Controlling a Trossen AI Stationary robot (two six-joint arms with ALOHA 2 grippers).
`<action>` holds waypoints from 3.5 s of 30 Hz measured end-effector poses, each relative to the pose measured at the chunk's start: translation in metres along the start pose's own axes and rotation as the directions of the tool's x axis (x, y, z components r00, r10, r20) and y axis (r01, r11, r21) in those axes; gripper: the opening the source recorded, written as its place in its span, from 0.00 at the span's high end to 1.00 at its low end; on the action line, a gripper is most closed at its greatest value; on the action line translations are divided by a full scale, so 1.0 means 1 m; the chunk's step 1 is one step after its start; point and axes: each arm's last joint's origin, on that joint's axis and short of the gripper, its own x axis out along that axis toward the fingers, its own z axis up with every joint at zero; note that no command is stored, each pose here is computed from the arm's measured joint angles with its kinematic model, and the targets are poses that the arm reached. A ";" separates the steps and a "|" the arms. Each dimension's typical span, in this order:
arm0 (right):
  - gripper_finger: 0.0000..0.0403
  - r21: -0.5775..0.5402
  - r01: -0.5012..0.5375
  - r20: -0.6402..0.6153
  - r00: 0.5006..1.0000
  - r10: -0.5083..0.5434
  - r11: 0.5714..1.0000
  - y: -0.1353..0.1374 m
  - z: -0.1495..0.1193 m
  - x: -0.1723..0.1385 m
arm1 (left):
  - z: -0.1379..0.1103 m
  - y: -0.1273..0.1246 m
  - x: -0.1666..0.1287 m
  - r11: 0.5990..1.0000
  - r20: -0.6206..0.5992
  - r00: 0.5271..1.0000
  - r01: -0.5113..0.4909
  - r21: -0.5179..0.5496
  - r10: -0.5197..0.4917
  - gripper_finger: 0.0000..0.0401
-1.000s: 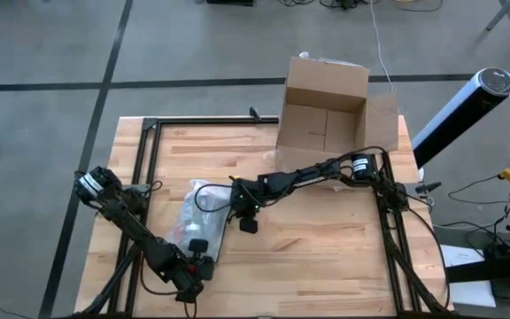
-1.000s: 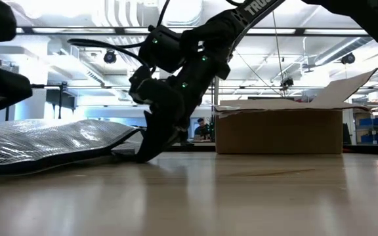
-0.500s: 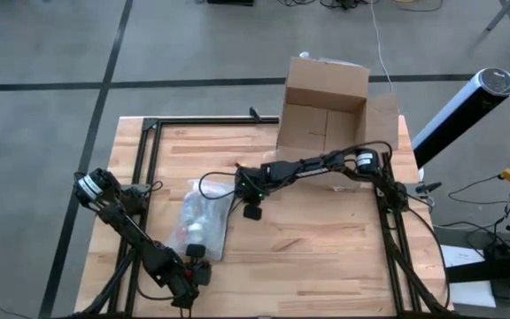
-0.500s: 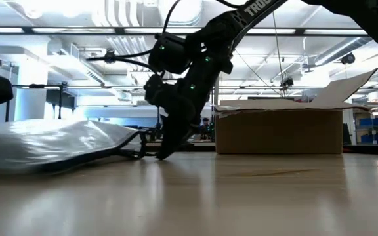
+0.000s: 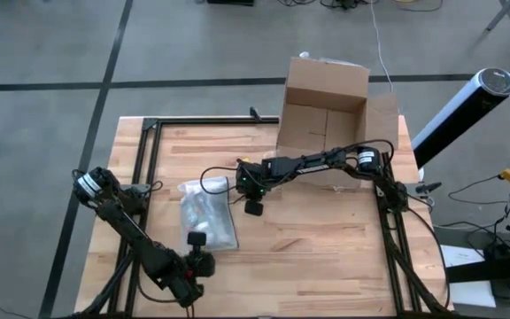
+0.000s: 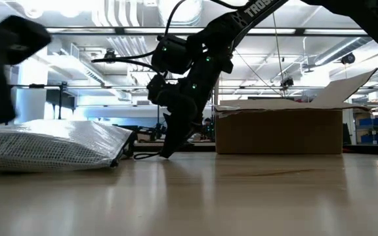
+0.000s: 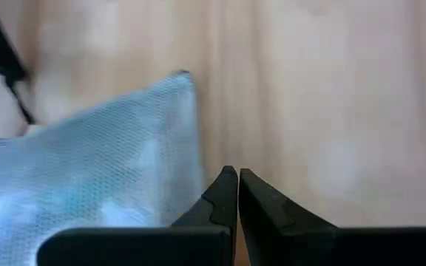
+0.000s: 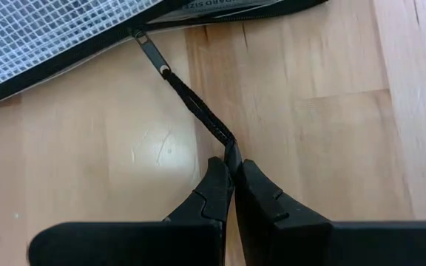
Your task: Unpack boxes
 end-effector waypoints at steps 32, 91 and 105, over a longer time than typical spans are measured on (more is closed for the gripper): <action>1.00 -0.010 -0.065 0.019 0.998 0.066 0.998 0.003 0.003 -0.001 | 0.016 0.065 0.080 0.994 -0.200 0.978 0.046 -0.095 -0.065 0.30; 1.00 -0.020 -0.039 0.319 0.947 0.044 0.999 -0.013 0.031 -0.151 | -0.007 0.023 -0.005 0.951 -0.088 0.979 0.156 -0.267 -0.185 1.00; 0.83 0.112 0.220 0.119 0.965 -0.233 0.969 -0.078 -0.012 -0.217 | 0.004 0.081 -0.031 0.894 0.021 0.993 -0.093 -0.439 0.114 0.99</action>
